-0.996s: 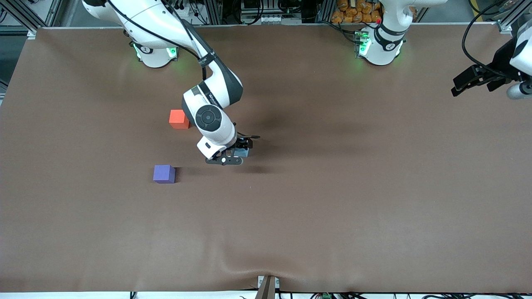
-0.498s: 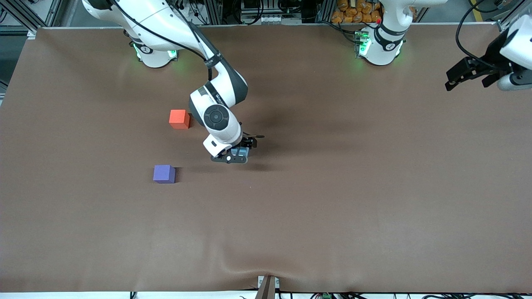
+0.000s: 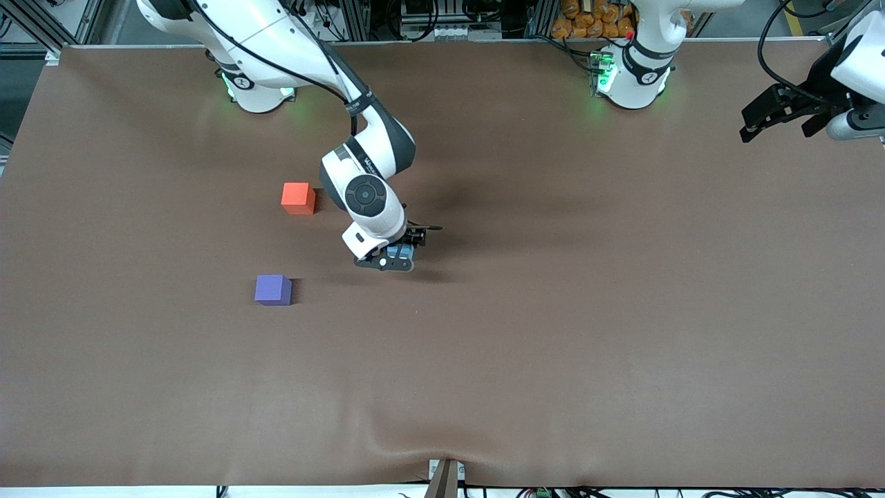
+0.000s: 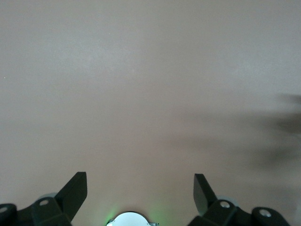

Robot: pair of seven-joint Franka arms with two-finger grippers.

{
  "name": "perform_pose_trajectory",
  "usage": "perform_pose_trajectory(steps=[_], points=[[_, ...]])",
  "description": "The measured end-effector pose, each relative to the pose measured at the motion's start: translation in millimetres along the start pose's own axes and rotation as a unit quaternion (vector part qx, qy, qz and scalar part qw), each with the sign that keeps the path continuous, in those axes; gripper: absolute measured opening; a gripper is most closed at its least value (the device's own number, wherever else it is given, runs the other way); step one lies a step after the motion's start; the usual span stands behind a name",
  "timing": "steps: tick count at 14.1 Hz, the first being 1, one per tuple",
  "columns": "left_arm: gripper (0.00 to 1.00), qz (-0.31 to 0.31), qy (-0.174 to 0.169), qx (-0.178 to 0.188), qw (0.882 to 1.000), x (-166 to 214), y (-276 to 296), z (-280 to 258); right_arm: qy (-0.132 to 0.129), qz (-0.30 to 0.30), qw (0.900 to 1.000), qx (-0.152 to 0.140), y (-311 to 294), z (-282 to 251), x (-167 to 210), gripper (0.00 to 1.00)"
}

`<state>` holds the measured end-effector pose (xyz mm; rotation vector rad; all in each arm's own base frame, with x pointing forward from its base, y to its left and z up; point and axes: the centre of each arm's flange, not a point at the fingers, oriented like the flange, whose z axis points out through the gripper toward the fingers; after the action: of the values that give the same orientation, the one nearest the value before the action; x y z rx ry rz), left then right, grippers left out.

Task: Place blue block between orange and purple blocks
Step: 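Carry the light-blue block with the right gripper between orange and purple blocks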

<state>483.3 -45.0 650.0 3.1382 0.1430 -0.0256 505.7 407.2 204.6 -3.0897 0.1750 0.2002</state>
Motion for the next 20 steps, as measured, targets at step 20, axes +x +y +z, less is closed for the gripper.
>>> perform_pose_trajectory(steps=[20], points=[[1.0,0.0,-0.003,0.0,1.0,-0.2,0.0,2.8,-0.043,-0.072,0.996,0.005,276.5,-71.2,36.3,0.52]])
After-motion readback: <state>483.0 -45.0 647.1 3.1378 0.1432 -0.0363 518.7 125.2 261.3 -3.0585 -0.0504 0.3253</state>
